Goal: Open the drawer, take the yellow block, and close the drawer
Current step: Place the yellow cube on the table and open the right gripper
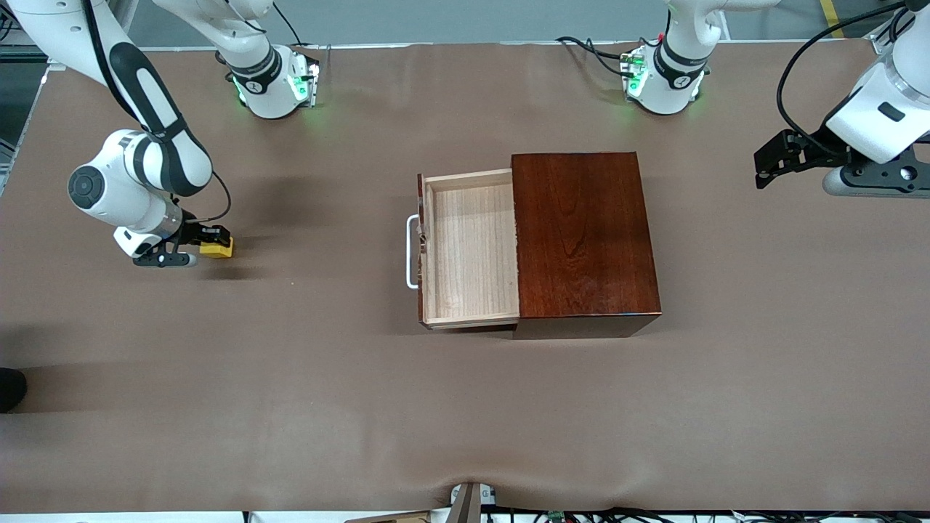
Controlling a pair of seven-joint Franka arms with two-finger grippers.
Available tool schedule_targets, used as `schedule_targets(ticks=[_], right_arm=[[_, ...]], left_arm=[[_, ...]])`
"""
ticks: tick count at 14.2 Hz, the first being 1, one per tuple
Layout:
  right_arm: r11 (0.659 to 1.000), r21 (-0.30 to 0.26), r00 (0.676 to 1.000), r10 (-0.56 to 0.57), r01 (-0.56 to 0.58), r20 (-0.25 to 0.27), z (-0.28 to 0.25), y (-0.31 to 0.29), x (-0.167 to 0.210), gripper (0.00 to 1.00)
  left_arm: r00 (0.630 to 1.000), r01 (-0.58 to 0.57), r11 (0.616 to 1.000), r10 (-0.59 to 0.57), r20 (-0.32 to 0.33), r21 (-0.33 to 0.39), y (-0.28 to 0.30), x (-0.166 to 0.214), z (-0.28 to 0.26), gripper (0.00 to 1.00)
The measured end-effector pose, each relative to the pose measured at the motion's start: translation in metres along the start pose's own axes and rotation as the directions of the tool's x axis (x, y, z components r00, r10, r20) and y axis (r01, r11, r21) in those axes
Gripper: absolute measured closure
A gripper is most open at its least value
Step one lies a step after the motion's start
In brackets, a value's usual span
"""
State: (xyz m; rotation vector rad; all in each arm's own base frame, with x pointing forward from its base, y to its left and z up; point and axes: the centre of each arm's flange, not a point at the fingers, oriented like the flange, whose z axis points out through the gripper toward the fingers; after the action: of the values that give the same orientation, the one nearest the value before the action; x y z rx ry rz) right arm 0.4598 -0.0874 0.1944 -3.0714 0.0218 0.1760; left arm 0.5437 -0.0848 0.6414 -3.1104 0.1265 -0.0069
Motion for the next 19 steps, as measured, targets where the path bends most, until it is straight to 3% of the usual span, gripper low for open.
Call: schedule_targets(ticks=[6,9,10,13,15,19], right_arm=[[0.998,0.002,0.998,0.065,-0.065,0.004,0.000,-0.003,0.000,0.44],[0.997,0.002,0.997,0.072,-0.072,0.004,0.000,-0.012,0.001,0.44],[0.997,0.002,0.997,0.075,-0.075,0.002,0.000,-0.013,0.002,0.40],[0.997,0.001,0.997,0.073,-0.073,-0.012,-0.007,-0.015,0.008,0.12],[0.998,0.007,0.998,0.067,-0.067,-0.007,-0.027,-0.016,0.018,0.00],[0.998,0.038,0.998,0.044,-0.046,0.050,-0.141,-0.024,0.052,0.00]], left_arm=[[0.999,-0.030,1.000,0.030,0.026,-0.001,0.016,0.007,0.015,0.00],[0.995,-0.039,0.999,0.040,0.087,-0.004,0.022,0.023,0.049,0.00],[0.993,-0.040,0.999,0.041,0.107,-0.005,0.022,0.029,0.061,0.00],[0.991,-0.038,0.999,0.038,0.127,-0.006,0.031,0.034,0.074,0.00],[0.992,0.023,1.000,-0.023,0.128,0.001,0.037,0.034,0.074,0.00],[0.965,0.227,0.973,-0.229,0.126,0.027,0.080,0.028,0.074,0.00]])
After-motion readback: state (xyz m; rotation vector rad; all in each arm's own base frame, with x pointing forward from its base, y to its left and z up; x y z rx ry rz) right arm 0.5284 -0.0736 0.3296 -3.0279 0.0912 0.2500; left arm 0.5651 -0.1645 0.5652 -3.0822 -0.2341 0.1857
